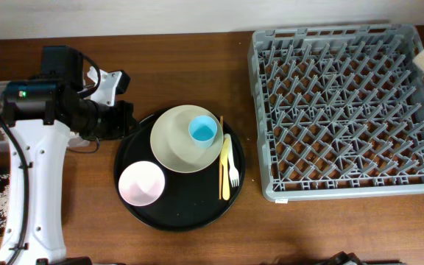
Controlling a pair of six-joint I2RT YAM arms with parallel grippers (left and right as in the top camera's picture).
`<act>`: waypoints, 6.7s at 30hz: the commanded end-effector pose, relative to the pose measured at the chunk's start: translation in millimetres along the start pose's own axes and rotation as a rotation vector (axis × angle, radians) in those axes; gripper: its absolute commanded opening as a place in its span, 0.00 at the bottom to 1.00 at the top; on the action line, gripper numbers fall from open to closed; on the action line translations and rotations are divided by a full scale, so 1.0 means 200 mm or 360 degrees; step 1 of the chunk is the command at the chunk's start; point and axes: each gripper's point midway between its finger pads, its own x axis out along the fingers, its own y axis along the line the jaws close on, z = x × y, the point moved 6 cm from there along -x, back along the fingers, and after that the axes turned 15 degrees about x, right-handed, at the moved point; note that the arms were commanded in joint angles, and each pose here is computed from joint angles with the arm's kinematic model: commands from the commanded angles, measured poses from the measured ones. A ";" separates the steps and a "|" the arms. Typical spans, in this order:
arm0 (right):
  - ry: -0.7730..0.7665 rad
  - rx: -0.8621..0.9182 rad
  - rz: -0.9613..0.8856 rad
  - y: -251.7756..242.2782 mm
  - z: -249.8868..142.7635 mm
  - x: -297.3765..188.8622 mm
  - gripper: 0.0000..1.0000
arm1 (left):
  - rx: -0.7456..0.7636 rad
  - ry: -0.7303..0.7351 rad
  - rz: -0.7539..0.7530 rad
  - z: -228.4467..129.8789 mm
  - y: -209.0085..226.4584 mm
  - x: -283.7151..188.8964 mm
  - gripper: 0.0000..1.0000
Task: Sort waste into correct bins and load items into the dishwasher rack
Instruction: 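Carry the white cup right over the grey dish rack with the right gripper, then lower the white cup upside down into the rack and release it, then grasp the blue cup on the beige plate with the left gripper and lift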
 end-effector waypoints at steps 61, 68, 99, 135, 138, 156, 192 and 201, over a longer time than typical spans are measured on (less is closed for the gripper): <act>0.0486 0.0454 0.0258 -0.53 -0.36 0.26 0.34 | -0.0097 0.0015 0.0295 -0.02 0.08 -0.06 0.99; 0.0184 0.0385 0.0312 -0.52 -0.30 0.34 0.34 | -0.0097 0.0015 0.0295 -0.02 0.08 -0.06 0.99; 0.1088 -0.0498 -0.1625 -1.35 -0.84 0.65 0.24 | -0.0097 0.0015 0.0295 -0.02 0.08 -0.06 0.99; 0.1463 -0.0410 -0.1712 -1.76 -1.23 0.85 0.23 | -0.0097 0.0015 0.0295 -0.02 0.08 -0.06 0.99; 0.1429 -0.0423 -0.1690 -1.76 -1.23 0.87 0.62 | -0.0097 0.0015 0.0295 -0.02 0.08 -0.06 0.99; 0.1291 -0.0453 -0.1444 -1.22 -0.90 0.99 0.76 | -0.0097 0.0015 0.0295 -0.02 0.08 -0.06 0.99; 0.1393 -0.0392 -0.1361 -1.01 -0.87 0.90 1.00 | 0.0096 0.0342 -0.0065 0.19 -0.01 1.10 0.41; 0.1436 -0.0370 -0.1392 -1.05 -0.91 0.89 1.00 | 0.0110 0.0433 0.0064 0.15 -0.01 1.20 0.32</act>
